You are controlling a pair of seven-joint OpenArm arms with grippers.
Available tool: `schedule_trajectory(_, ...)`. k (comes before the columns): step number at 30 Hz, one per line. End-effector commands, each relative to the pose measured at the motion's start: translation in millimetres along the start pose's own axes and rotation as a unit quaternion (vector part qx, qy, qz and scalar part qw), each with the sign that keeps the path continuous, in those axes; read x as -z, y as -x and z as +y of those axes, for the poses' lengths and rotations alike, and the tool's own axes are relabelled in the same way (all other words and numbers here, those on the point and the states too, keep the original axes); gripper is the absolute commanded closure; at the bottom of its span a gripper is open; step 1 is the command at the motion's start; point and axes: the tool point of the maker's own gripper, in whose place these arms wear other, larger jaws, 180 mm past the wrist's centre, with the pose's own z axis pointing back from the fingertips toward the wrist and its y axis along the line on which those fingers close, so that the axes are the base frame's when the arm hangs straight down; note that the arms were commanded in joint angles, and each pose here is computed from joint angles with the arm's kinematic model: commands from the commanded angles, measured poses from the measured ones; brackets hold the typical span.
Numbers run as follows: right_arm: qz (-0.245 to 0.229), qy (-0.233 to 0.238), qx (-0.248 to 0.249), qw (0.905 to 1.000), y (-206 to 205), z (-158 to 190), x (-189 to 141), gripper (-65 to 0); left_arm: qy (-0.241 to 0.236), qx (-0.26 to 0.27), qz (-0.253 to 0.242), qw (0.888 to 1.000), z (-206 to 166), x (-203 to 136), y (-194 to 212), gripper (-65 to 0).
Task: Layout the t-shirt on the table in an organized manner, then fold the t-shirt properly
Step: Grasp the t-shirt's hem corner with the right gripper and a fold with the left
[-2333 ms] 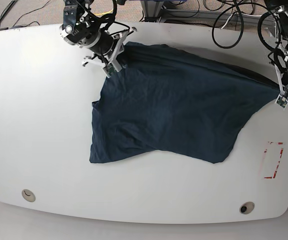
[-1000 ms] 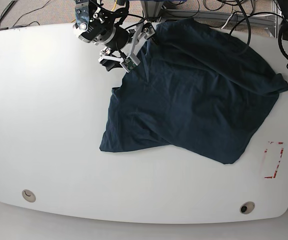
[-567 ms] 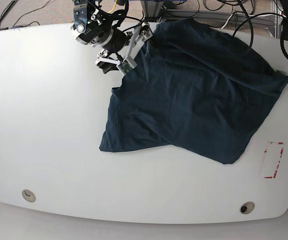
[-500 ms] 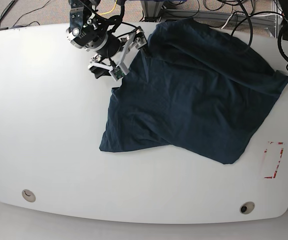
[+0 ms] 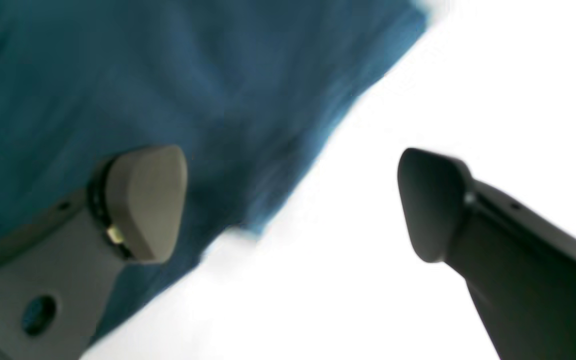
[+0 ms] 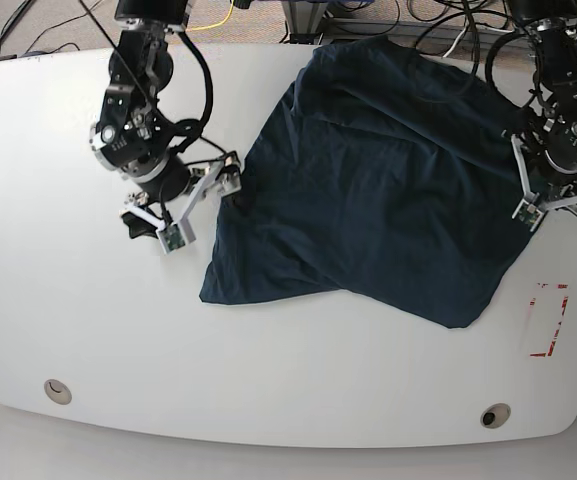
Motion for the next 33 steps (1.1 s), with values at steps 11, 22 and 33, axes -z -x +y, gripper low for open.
schedule_trajectory(11, -0.045, 0.004, 0.031, 0.9985, -60, -62, 50, -65.0, 0.043, -0.034, -0.040, 0.998, -44, 1, -30, -38.5)
schedule_trajectory(22, -0.051, -0.006, 0.089, 0.9947, -58, -101, 90, -65.0, 0.067, -0.025, -0.050, 0.996, -65, 1, -40, -38.5)
schedule_trajectory(33, -0.066, -0.017, 0.137, 0.9882, -47, -107, 113, -65.0, 0.073, -0.019, -0.054, 0.996, -71, 1, -44, -38.5)
